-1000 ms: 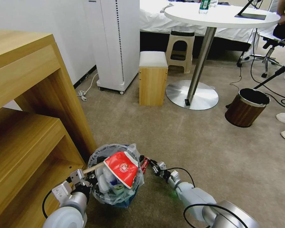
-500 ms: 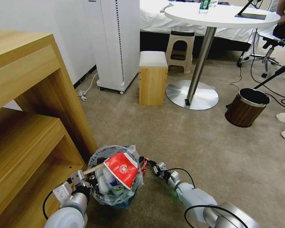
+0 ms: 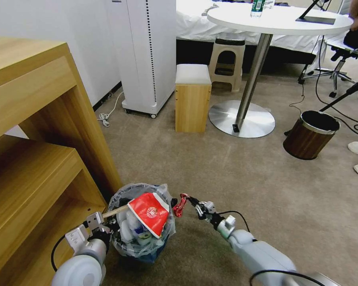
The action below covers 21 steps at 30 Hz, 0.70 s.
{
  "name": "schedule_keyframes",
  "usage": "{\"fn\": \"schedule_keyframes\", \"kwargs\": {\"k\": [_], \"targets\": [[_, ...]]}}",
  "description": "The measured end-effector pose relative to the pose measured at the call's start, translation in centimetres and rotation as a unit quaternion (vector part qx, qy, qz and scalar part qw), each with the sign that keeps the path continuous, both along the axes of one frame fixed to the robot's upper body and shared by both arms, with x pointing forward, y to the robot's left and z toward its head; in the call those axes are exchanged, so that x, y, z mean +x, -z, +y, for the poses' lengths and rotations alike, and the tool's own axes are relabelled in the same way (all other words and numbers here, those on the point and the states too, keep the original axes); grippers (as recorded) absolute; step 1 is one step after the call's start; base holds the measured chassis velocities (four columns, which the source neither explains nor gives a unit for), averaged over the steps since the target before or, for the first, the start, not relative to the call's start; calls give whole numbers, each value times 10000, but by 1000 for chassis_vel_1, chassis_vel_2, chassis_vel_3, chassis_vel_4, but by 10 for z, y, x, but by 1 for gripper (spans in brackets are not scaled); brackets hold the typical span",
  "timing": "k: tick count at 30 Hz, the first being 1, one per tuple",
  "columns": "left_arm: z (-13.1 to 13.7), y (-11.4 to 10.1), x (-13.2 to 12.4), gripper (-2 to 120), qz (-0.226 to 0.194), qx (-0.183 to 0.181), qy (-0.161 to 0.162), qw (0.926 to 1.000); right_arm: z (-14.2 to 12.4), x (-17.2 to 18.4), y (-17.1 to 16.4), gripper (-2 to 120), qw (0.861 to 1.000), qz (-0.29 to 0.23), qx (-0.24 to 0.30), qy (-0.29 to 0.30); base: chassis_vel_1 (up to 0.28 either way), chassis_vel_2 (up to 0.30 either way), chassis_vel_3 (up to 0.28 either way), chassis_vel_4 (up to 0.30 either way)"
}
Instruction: Pick up the trash bin and place the garbage on the floor into it.
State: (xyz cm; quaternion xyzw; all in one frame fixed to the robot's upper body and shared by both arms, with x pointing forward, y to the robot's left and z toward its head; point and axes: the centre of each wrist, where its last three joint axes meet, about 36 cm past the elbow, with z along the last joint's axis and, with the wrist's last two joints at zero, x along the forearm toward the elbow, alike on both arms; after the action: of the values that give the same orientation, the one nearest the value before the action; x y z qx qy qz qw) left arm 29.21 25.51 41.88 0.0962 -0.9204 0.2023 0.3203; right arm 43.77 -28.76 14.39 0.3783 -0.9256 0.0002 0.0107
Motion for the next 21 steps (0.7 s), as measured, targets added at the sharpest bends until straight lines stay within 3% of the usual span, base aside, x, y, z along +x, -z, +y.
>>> {"fn": "schedule_keyframes", "kwargs": {"k": [3, 7, 13, 21], "targets": [[5, 0, 2, 0, 276, -13, 35, 9996, -25, -17, -20, 3, 9996, -173, -30, -243, 0, 0, 0, 0], [7, -4, -1, 0, 435, 44, 81, 9990, -22, -17, -33, 3, 9986, -299, 37, -433, 0, 0, 0, 0], [12, -17, 1, 0, 721, 145, 212, 9971, 18, -13, -84, 3, 9923, -686, 684, -770, 0, 0, 0, 0], [14, -21, 1, 0, 779, 166, 254, 9965, 50, -14, -143, 3, 9823, -980, 1291, -935, 0, 0, 0, 0]]}}
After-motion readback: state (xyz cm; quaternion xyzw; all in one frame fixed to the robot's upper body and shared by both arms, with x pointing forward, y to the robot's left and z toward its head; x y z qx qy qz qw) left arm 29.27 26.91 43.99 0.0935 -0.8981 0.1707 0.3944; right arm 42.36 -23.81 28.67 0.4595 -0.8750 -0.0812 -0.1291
